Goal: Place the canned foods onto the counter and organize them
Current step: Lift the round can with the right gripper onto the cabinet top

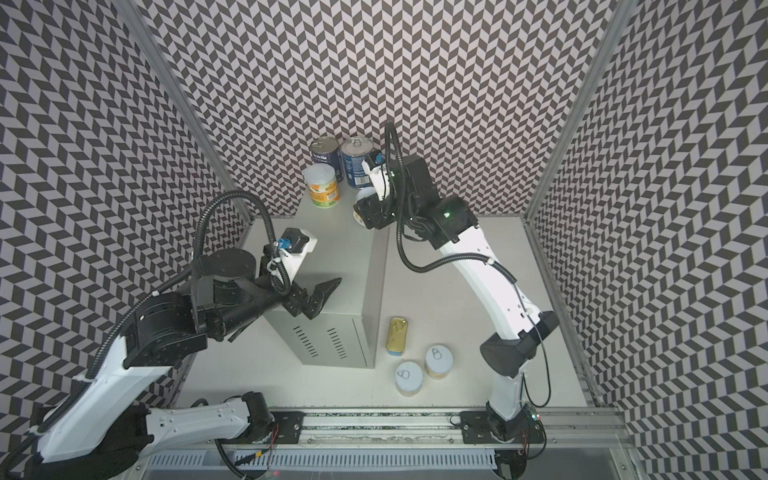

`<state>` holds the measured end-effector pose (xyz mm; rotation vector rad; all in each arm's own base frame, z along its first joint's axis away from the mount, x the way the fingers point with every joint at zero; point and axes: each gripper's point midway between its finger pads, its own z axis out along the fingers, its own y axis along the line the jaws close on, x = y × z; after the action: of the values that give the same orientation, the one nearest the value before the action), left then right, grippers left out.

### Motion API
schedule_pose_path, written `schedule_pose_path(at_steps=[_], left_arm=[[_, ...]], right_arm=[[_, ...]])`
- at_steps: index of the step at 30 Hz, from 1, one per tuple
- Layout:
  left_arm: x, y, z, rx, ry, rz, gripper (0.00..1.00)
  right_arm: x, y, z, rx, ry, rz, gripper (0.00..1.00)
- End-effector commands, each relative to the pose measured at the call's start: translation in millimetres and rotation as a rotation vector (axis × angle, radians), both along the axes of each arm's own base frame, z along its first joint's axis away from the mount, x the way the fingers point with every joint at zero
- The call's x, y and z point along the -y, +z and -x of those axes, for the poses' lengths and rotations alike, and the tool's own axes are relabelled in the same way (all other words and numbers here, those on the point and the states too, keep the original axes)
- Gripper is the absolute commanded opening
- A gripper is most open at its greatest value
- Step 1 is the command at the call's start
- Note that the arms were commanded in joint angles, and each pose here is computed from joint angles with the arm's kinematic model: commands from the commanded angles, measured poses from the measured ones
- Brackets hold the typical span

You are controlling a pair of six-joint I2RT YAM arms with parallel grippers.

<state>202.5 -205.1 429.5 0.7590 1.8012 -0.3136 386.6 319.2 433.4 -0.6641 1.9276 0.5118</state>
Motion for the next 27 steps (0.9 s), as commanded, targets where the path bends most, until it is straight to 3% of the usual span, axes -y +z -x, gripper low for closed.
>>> schedule_pose_path(at_steps=[1,16,27], left_arm=[[1,2,-6,0.019,0.02,0.013,1.0],[-6,-3,-25,0.02,0.051,0.069,1.0],[-15,-4,-38,0.058,0.103,0.127,1.0]], right_arm=[[-14,36,-4,0.11,0.026,-0.091,0.76],[-36,26,-29,0.118,0.024,-0.127,0.85],[-20,31,-8,0.183,0.031,-0.158,0.96]])
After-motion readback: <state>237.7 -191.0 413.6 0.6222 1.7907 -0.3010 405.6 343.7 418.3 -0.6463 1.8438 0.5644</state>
